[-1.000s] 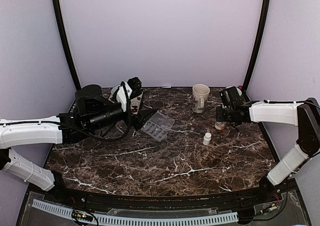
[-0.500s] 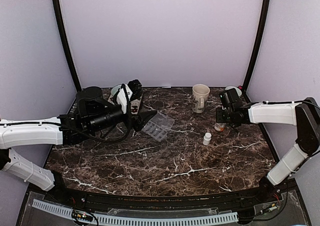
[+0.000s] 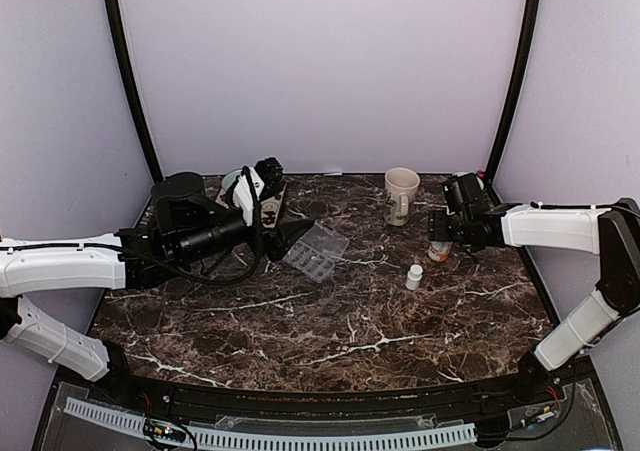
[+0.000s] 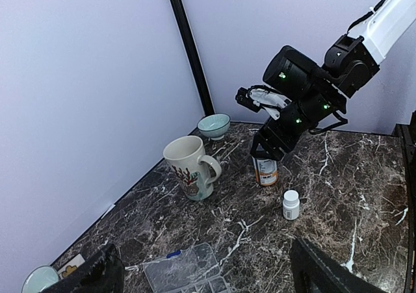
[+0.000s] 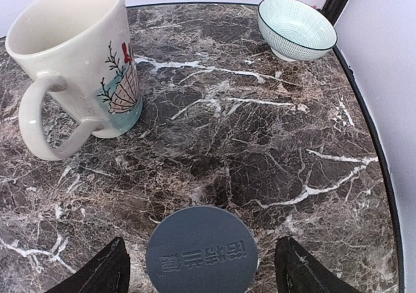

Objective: Sort the pills into containers
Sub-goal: Place the pill bottle at the center of the board, then pick up the pill bottle from the center of the board.

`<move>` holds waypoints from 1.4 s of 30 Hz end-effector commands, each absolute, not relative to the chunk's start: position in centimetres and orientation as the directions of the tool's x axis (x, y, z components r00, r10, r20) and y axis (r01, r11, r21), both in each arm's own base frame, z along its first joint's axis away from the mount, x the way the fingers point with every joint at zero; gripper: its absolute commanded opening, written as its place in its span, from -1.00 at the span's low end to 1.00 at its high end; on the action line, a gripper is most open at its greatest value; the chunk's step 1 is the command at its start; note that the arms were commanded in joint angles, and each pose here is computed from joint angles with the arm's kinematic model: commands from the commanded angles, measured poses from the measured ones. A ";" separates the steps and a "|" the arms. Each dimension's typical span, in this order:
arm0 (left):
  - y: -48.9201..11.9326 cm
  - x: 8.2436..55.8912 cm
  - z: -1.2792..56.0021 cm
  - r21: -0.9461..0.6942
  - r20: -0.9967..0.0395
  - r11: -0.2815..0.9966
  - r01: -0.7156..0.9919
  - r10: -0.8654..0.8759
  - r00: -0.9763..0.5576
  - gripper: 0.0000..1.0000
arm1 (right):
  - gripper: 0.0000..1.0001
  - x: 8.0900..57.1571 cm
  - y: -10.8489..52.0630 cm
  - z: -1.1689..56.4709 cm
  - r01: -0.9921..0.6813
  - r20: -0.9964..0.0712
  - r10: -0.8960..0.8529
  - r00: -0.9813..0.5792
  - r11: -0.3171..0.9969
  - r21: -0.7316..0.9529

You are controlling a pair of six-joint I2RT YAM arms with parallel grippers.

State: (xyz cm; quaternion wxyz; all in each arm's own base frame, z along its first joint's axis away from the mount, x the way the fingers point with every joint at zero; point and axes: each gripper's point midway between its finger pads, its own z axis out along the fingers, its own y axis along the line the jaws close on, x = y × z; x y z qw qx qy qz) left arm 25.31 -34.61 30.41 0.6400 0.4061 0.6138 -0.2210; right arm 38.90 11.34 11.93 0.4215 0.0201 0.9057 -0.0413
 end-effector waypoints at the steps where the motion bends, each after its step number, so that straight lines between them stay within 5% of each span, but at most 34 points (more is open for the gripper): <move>1: -34.6 24.8 31.8 0.235 -0.971 0.576 0.783 0.174 0.163 0.83 | 0.58 39.0 11.1 14.1 0.087 -0.803 0.035 -0.594 0.996 -0.021; 6: -34.5 25.0 32.0 0.230 -0.972 0.585 0.778 0.169 0.161 0.84 | 0.72 38.4 11.5 17.2 0.061 -0.843 0.073 -0.532 0.997 0.048; 9: -34.5 25.1 32.2 0.227 -0.973 0.590 0.775 0.167 0.158 0.84 | 0.98 37.9 11.7 20.2 0.042 -0.882 0.132 -0.452 0.991 0.126; 19: -32.9 25.8 33.6 0.163 -0.986 0.664 0.730 0.123 0.108 0.98 | 1.00 36.5 9.4 27.9 0.079 -0.926 0.328 -0.185 0.945 0.318; 29: -31.9 27.2 32.7 0.041 -0.998 0.724 0.688 0.066 -0.010 0.98 | 0.60 34.9 11.5 27.4 -0.062 -0.920 0.296 -0.257 0.945 0.321; 42: -31.5 28.3 29.8 -0.050 -0.992 0.729 0.683 0.041 -0.116 0.98 | 0.57 32.3 17.8 20.2 -0.079 -0.844 0.079 -0.531 0.987 0.142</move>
